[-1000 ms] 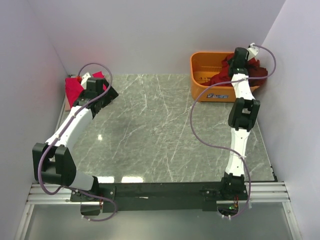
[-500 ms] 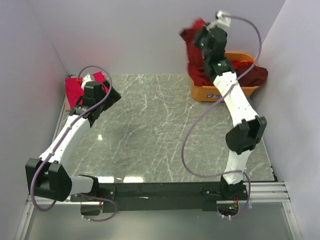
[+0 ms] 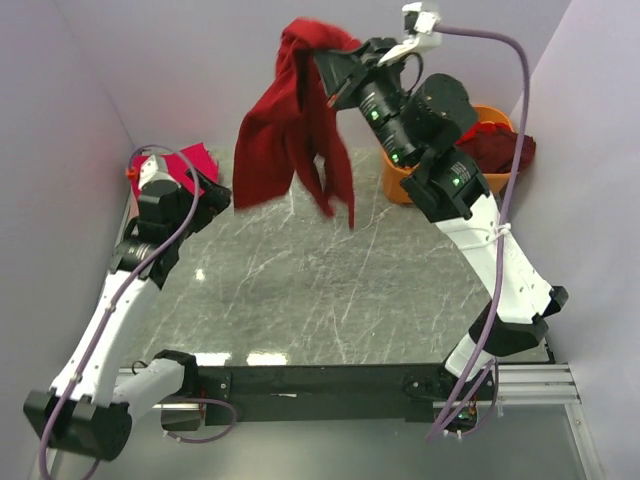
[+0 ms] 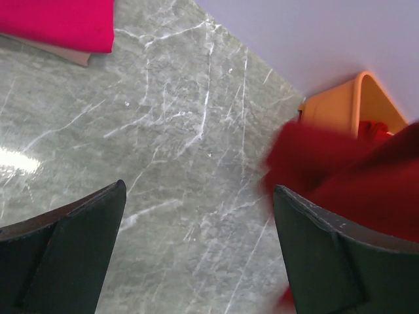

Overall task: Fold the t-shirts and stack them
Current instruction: Move the tshirt to the center of the board

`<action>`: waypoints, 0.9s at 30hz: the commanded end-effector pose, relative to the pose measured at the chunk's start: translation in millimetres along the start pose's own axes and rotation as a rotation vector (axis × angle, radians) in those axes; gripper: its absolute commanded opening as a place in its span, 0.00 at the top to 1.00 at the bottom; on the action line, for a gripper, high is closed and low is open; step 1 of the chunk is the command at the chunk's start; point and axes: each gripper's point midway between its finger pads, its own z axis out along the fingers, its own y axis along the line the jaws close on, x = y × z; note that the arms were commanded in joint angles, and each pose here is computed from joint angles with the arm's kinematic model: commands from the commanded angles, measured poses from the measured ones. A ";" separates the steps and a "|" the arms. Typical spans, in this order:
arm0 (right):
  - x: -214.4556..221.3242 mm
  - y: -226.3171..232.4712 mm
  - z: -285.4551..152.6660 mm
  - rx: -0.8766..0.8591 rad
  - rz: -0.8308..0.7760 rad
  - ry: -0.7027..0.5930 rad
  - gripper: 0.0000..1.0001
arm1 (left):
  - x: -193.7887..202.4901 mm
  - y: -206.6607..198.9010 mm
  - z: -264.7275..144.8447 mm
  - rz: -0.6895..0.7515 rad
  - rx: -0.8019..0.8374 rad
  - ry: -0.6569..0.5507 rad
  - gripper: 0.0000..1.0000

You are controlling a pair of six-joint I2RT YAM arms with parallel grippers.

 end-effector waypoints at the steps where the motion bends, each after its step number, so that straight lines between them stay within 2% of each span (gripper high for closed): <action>1: -2.3 -14.5 -11.0 0.113 0.088 0.004 1.00 | 4.4 12.9 -16.8 -0.024 -0.035 -0.006 0.01; 5: 46.8 -59.3 -34.8 0.308 0.098 0.111 1.00 | 10.1 25.1 -26.9 -0.033 -0.066 -0.004 0.00; 6: 98.9 -83.1 -46.2 0.386 0.088 0.210 1.00 | 14.7 31.3 -27.2 -0.033 -0.084 0.004 0.01; 8: 126.1 -124.7 -75.1 0.503 0.103 0.255 1.00 | 20.5 38.1 -25.5 -0.031 -0.102 0.015 0.01; 9: 182.0 -161.1 -101.6 0.603 0.113 0.356 1.00 | 29.8 47.1 -21.8 -0.026 -0.131 0.039 0.00; 10: 195.4 -180.8 -120.9 0.652 0.140 0.384 1.00 | 36.0 52.5 -19.2 -0.026 -0.147 0.057 0.01; 11: 237.6 -238.3 -163.8 0.803 0.130 0.481 1.00 | 46.4 58.9 -16.3 -0.025 -0.163 0.090 0.00; 13: 264.6 -272.6 -203.9 0.886 0.176 0.543 1.00 | 63.6 71.9 -10.1 -0.020 -0.210 0.150 0.01; 14: 289.0 -298.2 -240.1 0.969 0.160 0.605 0.96 | 76.7 77.3 -8.0 -0.018 -0.216 0.194 0.01; 15: 289.1 -317.5 -257.6 1.021 0.135 0.614 0.74 | 85.3 82.7 -5.7 -0.019 -0.230 0.222 0.01; 17: 294.6 -332.0 -288.5 1.092 0.085 0.661 0.48 | 105.0 94.2 -4.3 -0.020 -0.243 0.276 0.01; 18: 294.1 -333.4 -294.7 1.102 0.064 0.677 0.32 | 113.2 93.7 -5.1 -0.028 -0.226 0.307 0.01; 19: 291.7 -331.6 -297.2 1.096 0.053 0.683 0.29 | 119.0 96.4 -5.9 -0.033 -0.226 0.323 0.01; 23: 303.4 -285.3 -277.8 0.838 0.059 0.760 0.25 | 146.9 116.9 -17.5 -0.061 -0.273 0.404 0.01; 27: 333.7 -196.4 -245.1 0.479 0.054 0.868 0.24 | 171.4 134.3 -34.4 -0.106 -0.315 0.471 0.01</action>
